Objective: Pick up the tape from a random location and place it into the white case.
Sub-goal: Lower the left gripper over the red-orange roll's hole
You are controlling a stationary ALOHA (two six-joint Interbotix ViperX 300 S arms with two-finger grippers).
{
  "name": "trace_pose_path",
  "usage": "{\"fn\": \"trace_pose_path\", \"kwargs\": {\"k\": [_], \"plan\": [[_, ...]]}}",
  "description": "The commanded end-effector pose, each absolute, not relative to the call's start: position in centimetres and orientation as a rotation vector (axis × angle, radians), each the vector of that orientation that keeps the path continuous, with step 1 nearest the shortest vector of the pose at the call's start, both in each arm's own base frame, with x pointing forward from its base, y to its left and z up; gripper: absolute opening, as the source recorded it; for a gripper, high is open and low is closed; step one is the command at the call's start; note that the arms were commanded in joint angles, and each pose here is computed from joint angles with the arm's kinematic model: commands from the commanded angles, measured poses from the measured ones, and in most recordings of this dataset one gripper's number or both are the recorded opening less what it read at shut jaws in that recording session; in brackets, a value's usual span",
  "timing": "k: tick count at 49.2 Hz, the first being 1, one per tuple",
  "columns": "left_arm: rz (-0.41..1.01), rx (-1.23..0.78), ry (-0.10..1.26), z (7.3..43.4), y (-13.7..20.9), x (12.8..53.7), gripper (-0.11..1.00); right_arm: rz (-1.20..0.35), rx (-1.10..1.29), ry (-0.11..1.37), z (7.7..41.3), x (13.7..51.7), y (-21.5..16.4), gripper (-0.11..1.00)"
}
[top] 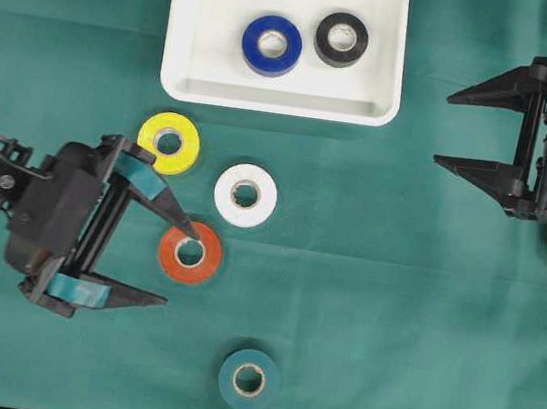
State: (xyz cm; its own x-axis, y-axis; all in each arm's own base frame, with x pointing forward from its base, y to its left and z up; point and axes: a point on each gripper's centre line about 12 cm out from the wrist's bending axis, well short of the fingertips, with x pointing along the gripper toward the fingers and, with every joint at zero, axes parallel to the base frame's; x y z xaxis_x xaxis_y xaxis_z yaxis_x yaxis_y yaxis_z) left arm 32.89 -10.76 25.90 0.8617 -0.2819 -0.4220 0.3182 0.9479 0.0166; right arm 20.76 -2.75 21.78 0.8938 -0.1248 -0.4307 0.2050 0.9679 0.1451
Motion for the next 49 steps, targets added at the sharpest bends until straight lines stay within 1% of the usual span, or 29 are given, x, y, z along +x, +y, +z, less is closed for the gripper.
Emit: {"fn": "trace_pose_path", "kwargs": {"k": [1,11,18,33,49], "plan": [[-0.304,0.083,0.414,26.9,-10.5,33.4,0.98,-0.17,0.187,0.408,22.7,21.2,-2.8,0.9],[-0.303,0.084,0.43,26.8,-10.4,33.3,0.98,-0.169,0.185,0.412,22.7,21.2,-2.8,0.9],[-0.303,0.09,0.482,26.4,-10.4,33.2,0.98,-0.17,0.185,0.418,22.6,21.2,-2.8,0.9],[-0.298,0.123,0.712,26.4,-10.5,33.7,0.98,-0.17,0.185,0.416,22.7,21.2,-2.8,0.9],[-0.26,0.147,0.94,27.2,-9.7,35.5,0.98,-0.172,0.187,0.42,22.6,21.2,-2.8,0.9]]}}
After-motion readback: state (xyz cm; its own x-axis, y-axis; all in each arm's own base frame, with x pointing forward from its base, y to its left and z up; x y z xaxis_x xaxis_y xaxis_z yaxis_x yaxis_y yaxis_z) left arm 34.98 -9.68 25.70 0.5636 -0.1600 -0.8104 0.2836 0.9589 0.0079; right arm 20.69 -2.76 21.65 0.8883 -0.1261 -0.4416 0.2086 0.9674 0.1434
